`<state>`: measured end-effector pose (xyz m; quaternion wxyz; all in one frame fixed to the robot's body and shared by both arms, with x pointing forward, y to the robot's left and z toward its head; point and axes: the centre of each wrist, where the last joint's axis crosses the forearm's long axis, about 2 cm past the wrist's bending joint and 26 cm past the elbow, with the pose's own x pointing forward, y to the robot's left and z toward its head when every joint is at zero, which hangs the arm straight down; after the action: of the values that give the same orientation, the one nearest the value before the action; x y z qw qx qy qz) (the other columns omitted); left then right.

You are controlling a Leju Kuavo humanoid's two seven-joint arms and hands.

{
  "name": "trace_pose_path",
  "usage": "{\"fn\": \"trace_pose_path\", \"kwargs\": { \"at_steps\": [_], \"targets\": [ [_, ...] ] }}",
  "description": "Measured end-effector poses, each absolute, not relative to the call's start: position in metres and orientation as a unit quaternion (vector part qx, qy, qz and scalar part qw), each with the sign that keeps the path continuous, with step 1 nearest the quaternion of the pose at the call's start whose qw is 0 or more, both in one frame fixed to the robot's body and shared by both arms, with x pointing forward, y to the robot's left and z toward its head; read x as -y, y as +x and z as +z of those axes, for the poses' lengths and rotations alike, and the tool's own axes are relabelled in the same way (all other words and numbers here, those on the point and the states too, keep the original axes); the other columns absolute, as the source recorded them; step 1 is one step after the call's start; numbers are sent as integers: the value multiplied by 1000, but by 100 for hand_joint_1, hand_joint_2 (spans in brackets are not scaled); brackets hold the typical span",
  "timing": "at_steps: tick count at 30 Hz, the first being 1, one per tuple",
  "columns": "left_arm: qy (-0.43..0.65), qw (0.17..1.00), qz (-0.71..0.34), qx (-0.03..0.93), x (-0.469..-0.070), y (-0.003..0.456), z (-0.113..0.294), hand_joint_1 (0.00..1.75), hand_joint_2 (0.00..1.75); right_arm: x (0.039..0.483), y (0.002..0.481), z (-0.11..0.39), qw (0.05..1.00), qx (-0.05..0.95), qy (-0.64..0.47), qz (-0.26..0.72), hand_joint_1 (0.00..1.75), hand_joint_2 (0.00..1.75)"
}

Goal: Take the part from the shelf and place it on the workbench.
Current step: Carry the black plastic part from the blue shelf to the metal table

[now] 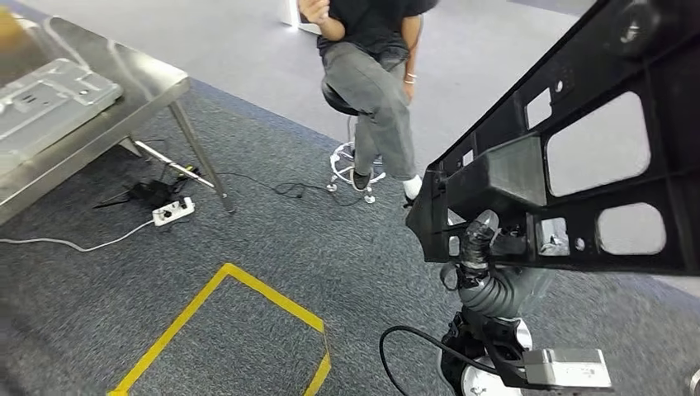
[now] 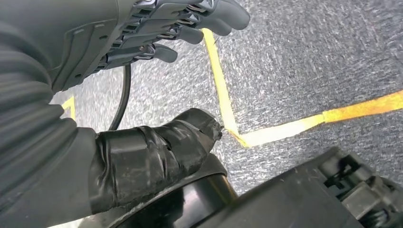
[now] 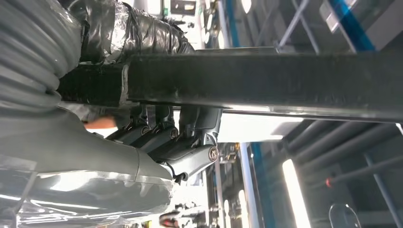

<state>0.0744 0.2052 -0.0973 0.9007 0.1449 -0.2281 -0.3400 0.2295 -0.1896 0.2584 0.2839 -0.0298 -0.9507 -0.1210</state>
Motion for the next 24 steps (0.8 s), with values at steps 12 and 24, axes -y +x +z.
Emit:
{"fn": "trace_pose_path", "kwargs": {
  "at_steps": [12, 24],
  "targets": [
    [129, 907, -338, 216, -206, 72, -98, 0, 175, 190, 230, 258, 286, 950, -30, -120, 175, 175],
    [116, 909, -338, 214, -207, 75, -98, 0, 175, 190, 232, 257, 286, 950, -30, -119, 175, 175]
  ]
}}
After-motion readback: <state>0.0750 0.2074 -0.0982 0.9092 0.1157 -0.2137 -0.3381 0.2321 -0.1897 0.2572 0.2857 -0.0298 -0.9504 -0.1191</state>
